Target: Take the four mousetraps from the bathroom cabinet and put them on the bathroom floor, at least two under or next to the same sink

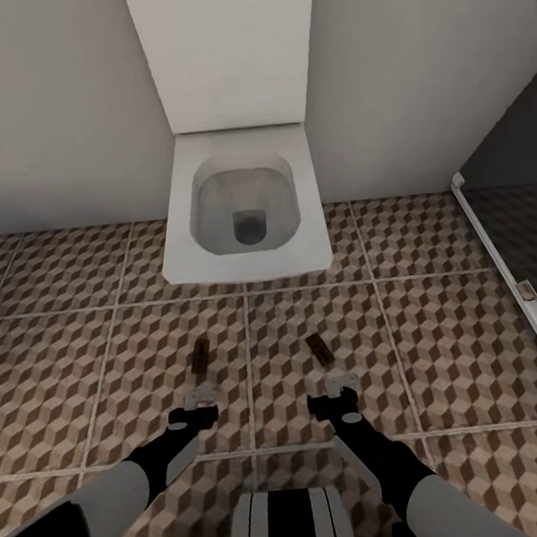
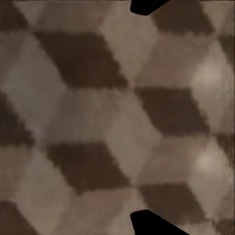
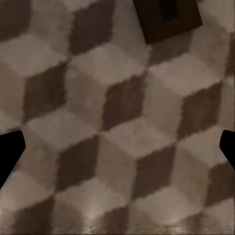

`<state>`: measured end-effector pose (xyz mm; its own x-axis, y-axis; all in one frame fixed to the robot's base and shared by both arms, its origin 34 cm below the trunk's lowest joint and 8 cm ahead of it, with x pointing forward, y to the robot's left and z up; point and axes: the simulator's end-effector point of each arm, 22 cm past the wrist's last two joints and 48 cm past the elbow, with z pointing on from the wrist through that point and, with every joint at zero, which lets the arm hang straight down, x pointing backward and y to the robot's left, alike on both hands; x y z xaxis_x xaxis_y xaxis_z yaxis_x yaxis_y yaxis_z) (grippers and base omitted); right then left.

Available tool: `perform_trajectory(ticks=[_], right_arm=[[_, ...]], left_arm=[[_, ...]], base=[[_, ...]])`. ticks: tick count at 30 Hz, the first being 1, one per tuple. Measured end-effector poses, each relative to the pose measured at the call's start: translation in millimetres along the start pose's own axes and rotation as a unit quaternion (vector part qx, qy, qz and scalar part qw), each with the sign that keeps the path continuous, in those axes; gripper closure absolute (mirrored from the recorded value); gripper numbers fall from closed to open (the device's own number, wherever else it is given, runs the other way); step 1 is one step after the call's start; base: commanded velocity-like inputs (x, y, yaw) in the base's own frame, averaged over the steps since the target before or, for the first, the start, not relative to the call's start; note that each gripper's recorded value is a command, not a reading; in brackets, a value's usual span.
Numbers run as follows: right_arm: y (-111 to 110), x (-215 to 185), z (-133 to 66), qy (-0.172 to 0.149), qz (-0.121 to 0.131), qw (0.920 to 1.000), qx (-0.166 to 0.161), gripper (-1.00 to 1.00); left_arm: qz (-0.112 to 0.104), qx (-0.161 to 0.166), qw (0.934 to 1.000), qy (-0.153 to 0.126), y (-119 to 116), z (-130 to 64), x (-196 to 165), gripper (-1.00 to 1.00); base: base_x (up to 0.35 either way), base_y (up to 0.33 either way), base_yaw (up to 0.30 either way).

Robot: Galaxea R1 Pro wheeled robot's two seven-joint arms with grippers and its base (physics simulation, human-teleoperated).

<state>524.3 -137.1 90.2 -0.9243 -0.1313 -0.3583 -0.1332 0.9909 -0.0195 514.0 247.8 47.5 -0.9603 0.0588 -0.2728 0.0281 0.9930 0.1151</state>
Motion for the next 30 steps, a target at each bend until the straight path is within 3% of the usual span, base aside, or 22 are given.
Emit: perform_trajectory(ticks=[15, 30], right_arm=[[0.0, 0.1, -0.1, 0.0, 0.0, 1.0, 0.0, -1.0], [-0.5, -0.5, -0.3, -0.001, 0.0, 1.0, 0.0, -1.0]], left_arm=[[0.0, 0.0, 1.0, 0.0, -0.3, -0.1, -0.2, -1.0], [-0.001, 0.001, 1.0, -0.001, -0.8, -0.4, -1.0, -1.0]], base=[[-0.322, 0.0, 0.0], [-0.031, 0.0, 0.0]])
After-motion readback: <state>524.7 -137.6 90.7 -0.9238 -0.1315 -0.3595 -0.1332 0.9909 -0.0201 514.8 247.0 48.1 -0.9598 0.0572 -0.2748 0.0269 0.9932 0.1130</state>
